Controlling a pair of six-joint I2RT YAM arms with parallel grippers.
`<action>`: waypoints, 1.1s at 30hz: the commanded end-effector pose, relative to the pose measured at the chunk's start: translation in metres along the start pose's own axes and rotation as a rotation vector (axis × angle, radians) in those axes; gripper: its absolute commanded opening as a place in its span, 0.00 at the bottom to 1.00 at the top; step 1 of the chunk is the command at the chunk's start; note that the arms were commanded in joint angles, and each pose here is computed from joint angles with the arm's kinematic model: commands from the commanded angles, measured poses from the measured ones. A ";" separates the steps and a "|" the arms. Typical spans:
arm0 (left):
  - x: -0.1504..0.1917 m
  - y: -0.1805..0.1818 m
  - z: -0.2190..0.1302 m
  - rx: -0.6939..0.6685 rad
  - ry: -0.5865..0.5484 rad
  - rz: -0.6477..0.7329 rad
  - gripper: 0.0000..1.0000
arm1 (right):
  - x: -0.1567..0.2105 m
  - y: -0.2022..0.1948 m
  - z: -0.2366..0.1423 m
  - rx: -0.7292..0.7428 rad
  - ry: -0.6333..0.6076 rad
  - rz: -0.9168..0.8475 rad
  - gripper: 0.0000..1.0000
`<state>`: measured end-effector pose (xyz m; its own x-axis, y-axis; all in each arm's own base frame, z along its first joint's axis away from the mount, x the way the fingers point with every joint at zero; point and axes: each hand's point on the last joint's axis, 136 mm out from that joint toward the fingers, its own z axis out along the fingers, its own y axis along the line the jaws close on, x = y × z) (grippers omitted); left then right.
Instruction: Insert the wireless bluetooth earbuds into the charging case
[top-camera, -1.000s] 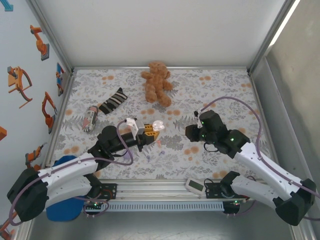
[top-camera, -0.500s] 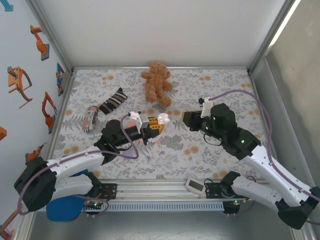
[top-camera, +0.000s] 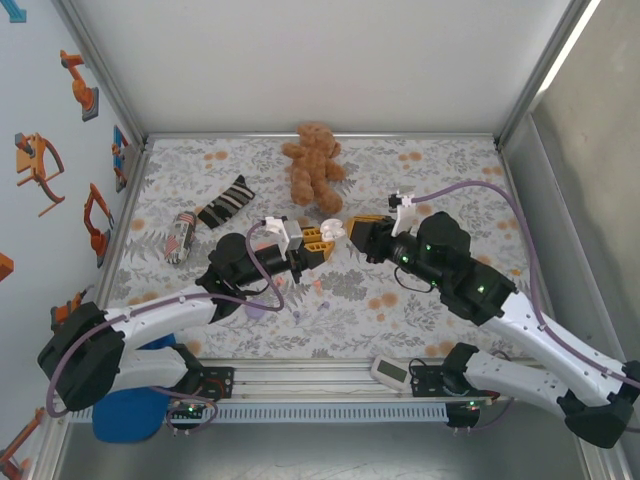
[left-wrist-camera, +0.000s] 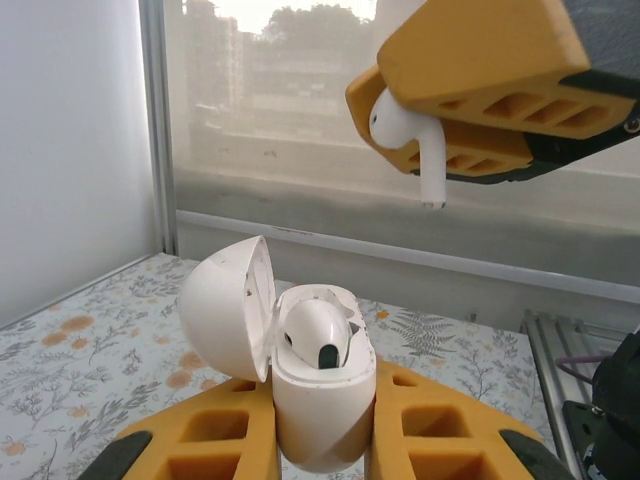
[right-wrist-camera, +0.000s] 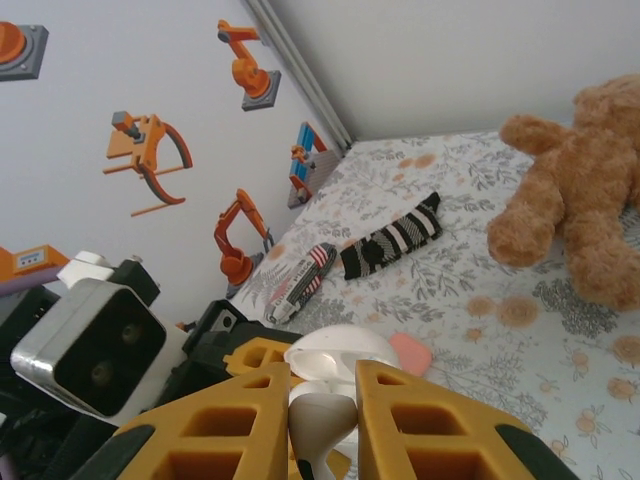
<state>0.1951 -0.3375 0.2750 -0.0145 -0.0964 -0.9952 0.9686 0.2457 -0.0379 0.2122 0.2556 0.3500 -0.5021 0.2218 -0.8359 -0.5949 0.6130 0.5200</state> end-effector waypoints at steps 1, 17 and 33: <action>-0.026 -0.007 0.005 0.037 -0.077 0.048 0.00 | -0.016 0.003 0.001 0.015 -0.087 -0.025 0.20; -0.027 -0.006 0.007 0.038 -0.087 0.042 0.00 | -0.003 -0.002 0.022 0.074 -0.064 -0.082 0.20; -0.029 -0.007 0.005 0.041 -0.094 0.043 0.00 | 0.008 -0.007 0.030 0.102 -0.029 -0.100 0.20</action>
<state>0.1969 -0.3402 0.2813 0.0050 -0.1197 -0.9928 0.9700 0.2419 -0.0243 0.2291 0.2776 0.3303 -0.4475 0.1644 -0.8791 -0.5788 0.6961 0.4248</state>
